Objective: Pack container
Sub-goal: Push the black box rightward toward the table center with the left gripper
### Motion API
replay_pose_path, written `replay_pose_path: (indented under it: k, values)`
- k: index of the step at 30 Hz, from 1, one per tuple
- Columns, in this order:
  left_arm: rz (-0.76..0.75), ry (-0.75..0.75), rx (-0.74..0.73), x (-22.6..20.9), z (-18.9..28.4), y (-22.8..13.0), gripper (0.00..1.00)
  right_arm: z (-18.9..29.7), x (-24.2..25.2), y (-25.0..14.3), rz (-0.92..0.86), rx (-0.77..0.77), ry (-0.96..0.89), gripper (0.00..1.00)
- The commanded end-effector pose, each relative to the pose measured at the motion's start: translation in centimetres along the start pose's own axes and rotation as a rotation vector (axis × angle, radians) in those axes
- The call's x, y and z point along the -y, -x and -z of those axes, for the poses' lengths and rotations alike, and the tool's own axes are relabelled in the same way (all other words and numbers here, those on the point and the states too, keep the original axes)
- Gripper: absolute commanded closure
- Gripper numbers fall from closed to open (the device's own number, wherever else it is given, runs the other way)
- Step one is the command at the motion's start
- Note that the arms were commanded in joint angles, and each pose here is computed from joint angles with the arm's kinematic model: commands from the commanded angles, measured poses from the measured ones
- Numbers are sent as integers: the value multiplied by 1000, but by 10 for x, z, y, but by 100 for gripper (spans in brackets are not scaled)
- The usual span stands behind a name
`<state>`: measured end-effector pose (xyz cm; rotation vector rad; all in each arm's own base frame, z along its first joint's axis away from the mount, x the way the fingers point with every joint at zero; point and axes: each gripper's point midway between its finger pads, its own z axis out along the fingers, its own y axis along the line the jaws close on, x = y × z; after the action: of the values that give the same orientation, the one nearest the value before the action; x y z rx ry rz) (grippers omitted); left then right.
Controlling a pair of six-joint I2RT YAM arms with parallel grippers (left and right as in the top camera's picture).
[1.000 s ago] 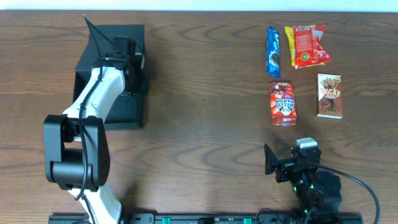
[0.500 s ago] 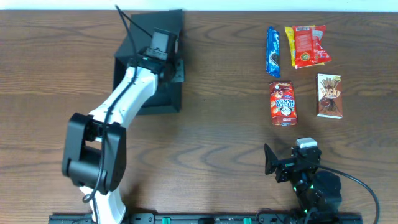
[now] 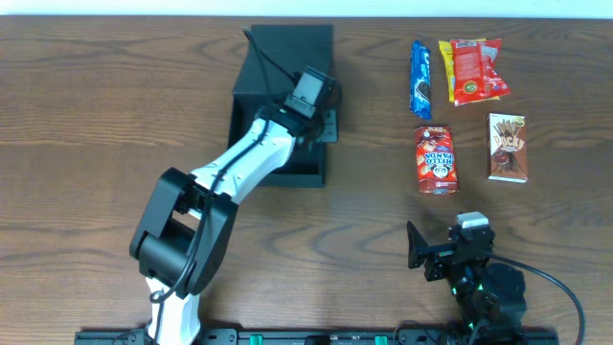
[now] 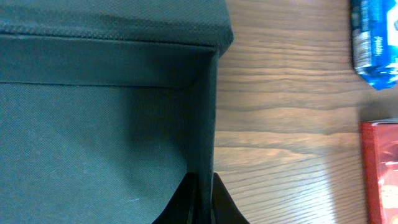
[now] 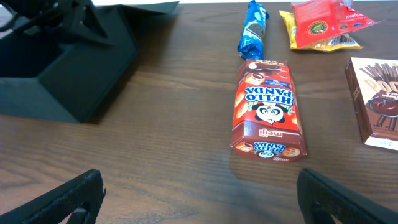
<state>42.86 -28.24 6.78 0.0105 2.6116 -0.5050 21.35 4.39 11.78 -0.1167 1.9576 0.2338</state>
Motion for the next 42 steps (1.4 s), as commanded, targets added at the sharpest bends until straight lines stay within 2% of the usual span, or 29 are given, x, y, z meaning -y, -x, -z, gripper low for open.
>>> replay_pose_path:
  k: [1, 6, 7, 8, 9, 10, 17, 19, 20, 22, 26, 28, 30, 36, 42]
  values:
    - [65, -24, 2, 11, -5, 2, 95, -1, -2, -3, 18, -4, 8, 1]
    - [114, -34, 12, 13, -5, 4, 94, -1, -2, -3, 18, -4, 8, 1]
    - [113, -43, 16, 15, -5, 6, 91, -1, -2, -3, 18, -4, 8, 1]
    - [111, -59, 22, 19, -5, 7, 64, -1, -2, -3, 18, -4, 8, 1]
    - [109, -83, 28, 23, -4, 10, 46, -1, -2, -3, 18, -4, 8, 1]
    - [108, -96, 33, 26, -4, 12, 42, -1, -2, -3, 18, -4, 8, 1]
    - [-2, -164, 70, 48, 17, 32, 41, -1, -2, -3, 18, -4, 8, 1]
    - [-52, -154, 115, 54, 34, 48, 29, -1, -2, -3, 18, -4, 8, 1]
    - [-89, -102, 173, 52, 55, 66, 25, -1, -2, -3, 18, -4, 8, 1]
    - [-132, -14, 238, 44, 82, 84, 21, -1, -2, -3, 18, -4, 8, 1]
    - [-135, 335, 371, -13, 158, 111, 11, -1, -2, -3, 18, -4, 8, 1]
    - [-111, 484, 376, -50, 186, 111, 9, -1, -2, -3, 18, -4, 8, 1]
    - [-85, 569, 342, -81, 197, 108, 9, -1, -2, -3, 18, -4, 8, 1]
    - [60, 628, 247, -162, 193, 113, 6, -1, -2, -3, 18, -4, 8, 1]
    - [174, 536, 181, -216, 165, 121, 5, -1, -2, -3, 18, -4, 8, 1]
